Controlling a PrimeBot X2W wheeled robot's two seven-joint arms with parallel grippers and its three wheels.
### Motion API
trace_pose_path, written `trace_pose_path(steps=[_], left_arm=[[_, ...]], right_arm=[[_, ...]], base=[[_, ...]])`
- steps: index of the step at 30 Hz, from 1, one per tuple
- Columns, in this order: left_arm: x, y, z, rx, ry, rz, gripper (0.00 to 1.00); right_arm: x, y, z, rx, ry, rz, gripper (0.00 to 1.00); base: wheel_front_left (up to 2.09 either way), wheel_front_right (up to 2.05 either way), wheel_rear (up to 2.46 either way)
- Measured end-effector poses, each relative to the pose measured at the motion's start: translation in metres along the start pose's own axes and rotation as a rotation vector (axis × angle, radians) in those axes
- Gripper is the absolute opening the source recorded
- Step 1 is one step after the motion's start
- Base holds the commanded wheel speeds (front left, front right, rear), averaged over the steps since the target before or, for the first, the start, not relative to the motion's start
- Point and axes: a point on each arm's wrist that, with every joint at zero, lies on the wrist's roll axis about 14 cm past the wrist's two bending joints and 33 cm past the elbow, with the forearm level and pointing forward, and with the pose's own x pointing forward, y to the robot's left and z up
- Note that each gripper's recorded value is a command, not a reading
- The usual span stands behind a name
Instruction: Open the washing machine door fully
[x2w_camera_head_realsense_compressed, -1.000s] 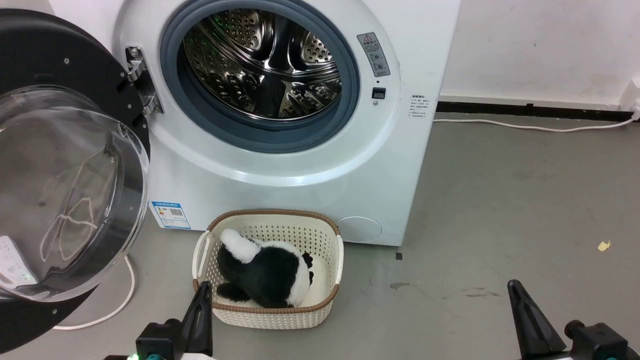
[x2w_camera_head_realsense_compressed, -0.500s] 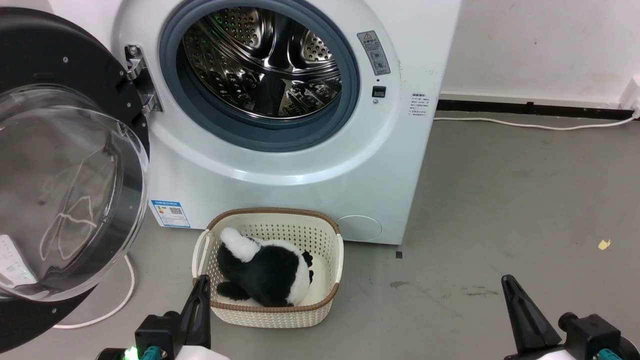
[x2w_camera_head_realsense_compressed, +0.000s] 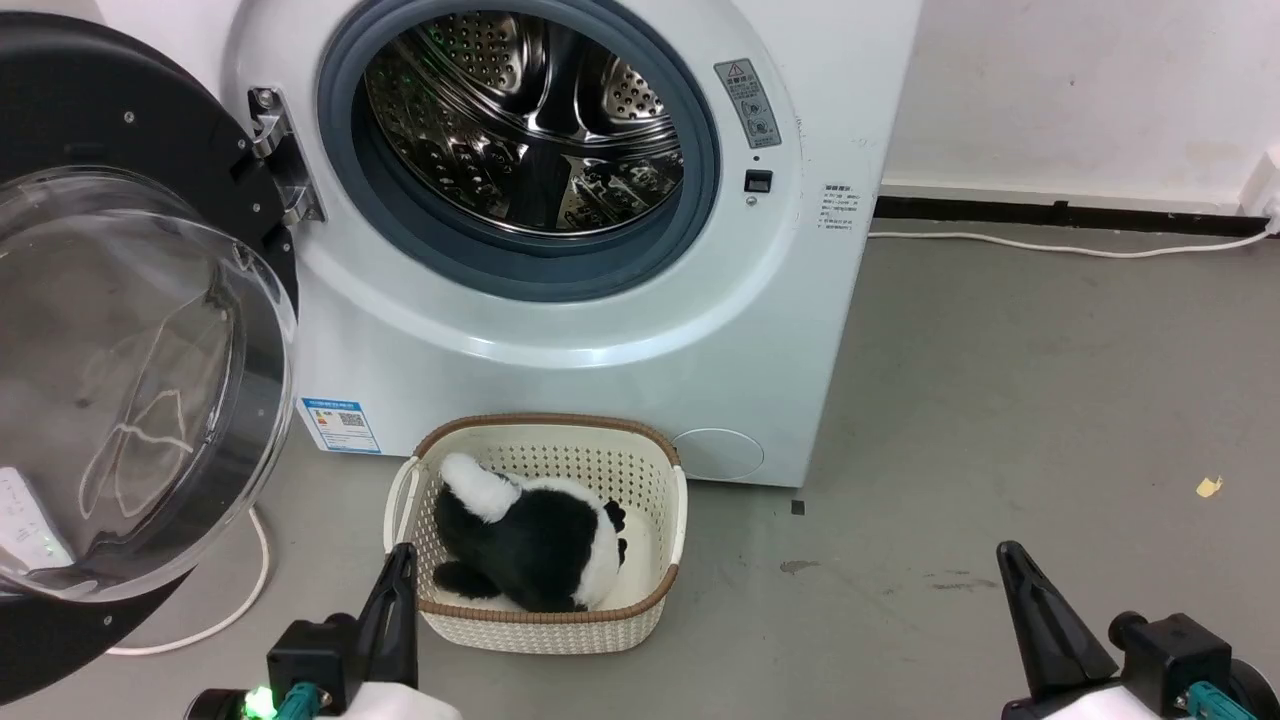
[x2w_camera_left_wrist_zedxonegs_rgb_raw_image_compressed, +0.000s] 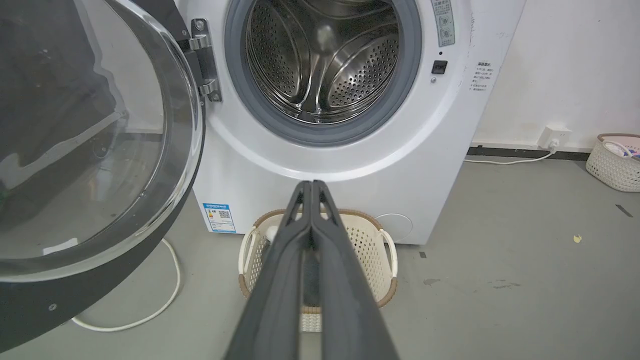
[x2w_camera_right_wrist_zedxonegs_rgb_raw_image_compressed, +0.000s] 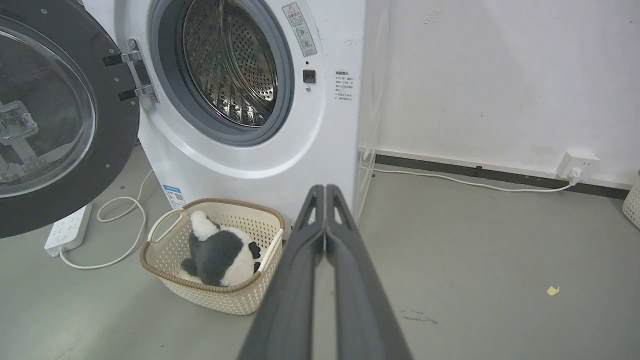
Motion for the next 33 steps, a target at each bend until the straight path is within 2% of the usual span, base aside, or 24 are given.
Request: trace_pose_path(steps=[33], left_arm=[[0.008, 0.002, 0.005, 0.031, 0.017, 0.003, 0.0]], right_arm=[[0.011, 0.004, 0.003, -0.03, 0.028, 0.015, 0.0]], base=[[0.0, 0.0, 0.0]])
